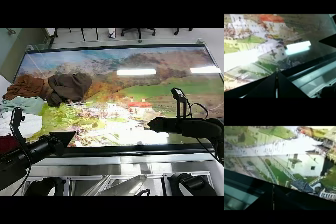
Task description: Fold the shirts.
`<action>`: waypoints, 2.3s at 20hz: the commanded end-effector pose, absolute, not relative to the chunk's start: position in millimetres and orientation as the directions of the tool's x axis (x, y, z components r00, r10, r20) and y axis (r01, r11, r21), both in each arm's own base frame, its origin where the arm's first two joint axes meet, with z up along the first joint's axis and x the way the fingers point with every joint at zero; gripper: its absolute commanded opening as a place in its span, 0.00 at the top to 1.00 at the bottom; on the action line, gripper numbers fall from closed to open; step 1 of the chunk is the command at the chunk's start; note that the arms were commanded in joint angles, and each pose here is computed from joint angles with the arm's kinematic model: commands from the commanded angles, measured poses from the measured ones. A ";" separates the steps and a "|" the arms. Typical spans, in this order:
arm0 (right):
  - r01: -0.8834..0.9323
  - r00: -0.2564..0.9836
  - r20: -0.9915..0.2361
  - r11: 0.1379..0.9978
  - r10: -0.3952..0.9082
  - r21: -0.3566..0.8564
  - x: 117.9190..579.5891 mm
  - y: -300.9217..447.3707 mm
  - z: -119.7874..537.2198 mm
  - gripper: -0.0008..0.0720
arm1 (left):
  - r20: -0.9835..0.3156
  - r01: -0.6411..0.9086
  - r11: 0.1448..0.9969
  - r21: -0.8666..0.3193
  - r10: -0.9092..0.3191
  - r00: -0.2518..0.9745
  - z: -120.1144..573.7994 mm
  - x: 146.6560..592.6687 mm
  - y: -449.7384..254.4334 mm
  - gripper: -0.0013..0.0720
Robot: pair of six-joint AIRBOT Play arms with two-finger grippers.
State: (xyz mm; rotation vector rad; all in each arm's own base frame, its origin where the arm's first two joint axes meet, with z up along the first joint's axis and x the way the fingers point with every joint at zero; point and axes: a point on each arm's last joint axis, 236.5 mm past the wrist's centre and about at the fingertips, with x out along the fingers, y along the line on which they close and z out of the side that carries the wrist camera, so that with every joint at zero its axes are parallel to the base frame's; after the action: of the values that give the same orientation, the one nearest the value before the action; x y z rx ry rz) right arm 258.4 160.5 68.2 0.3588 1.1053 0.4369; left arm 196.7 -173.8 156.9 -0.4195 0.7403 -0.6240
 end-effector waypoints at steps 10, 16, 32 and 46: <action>-0.157 0.375 -0.776 0.860 0.507 0.486 258.0 160.9 66.3 0.95 | -0.493 0.372 0.744 -0.555 -0.655 0.573 155.6 196.8 -173.5 0.96; -0.150 0.483 -0.715 0.852 0.506 0.501 285.1 160.8 79.8 0.95 | -0.413 0.376 0.739 -0.559 -0.641 0.647 174.5 214.3 -170.4 0.96; 0.061 0.509 -0.757 0.861 0.409 0.505 373.8 131.0 24.4 0.32 | -0.861 -0.489 0.733 -0.473 -0.267 0.433 -68.1 461.2 57.1 0.04; 0.112 0.494 -0.748 0.821 0.443 0.560 440.3 149.2 5.6 0.32 | -0.839 -0.256 0.829 -0.498 -0.384 0.386 -67.2 548.6 -7.7 0.97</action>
State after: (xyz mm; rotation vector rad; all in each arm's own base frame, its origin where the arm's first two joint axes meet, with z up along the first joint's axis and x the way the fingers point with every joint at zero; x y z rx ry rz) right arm 423.6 142.3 1.4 0.5738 1.0656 0.2038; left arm 562.8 13.9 -75.5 -0.6799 1.1068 0.0056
